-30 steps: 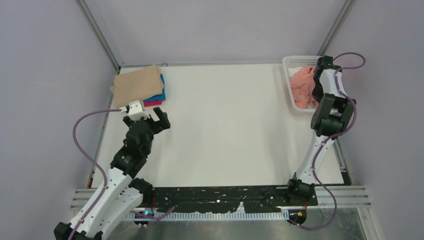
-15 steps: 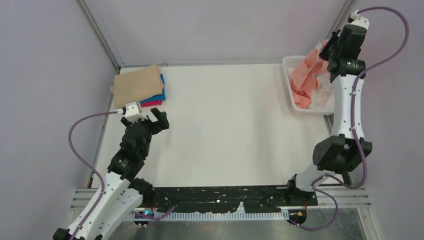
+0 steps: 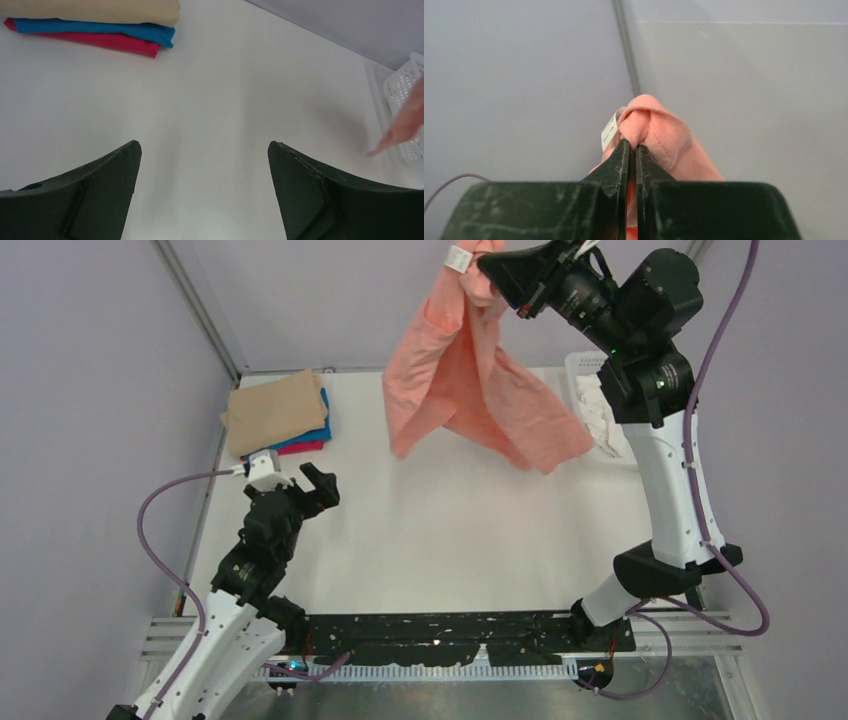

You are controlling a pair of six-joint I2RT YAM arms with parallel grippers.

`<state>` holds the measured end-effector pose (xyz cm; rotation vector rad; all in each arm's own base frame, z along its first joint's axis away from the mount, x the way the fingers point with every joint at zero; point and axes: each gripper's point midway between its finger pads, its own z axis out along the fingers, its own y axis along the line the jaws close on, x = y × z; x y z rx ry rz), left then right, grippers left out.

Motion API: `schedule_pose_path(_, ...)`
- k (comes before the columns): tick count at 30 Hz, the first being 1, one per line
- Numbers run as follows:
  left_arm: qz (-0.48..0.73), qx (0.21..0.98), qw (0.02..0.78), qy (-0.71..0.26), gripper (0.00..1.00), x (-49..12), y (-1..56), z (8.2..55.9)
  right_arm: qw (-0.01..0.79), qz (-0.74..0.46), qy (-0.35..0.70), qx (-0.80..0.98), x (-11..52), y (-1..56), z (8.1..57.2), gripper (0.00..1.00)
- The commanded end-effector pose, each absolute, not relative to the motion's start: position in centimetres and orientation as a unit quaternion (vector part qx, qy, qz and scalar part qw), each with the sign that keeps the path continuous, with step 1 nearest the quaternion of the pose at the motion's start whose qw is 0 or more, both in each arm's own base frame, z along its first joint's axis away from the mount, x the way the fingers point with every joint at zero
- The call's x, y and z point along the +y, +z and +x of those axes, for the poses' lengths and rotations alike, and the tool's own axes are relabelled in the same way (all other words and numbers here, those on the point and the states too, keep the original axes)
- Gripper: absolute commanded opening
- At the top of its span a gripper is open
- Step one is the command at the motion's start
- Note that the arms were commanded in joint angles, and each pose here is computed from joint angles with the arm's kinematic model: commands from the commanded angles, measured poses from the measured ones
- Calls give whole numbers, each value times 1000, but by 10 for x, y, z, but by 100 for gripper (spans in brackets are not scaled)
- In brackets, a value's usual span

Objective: Fold and stack the t-shirts
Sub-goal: Move the tshirt to the center of the board

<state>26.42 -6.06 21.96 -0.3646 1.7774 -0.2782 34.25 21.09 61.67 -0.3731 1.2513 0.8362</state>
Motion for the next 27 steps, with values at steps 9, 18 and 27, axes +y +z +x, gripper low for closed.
schedule_pose_path(9,-220,758,601,-125,99,-37,217,231,699,-229,523,431,304,685,273,5)
schedule_pose_path(18,-273,742,604,-98,100,-11,211,210,700,-155,317,621,230,507,333,5)
schedule_pose_path(27,-271,752,592,-102,100,-24,196,231,487,93,13,868,23,188,401,6)
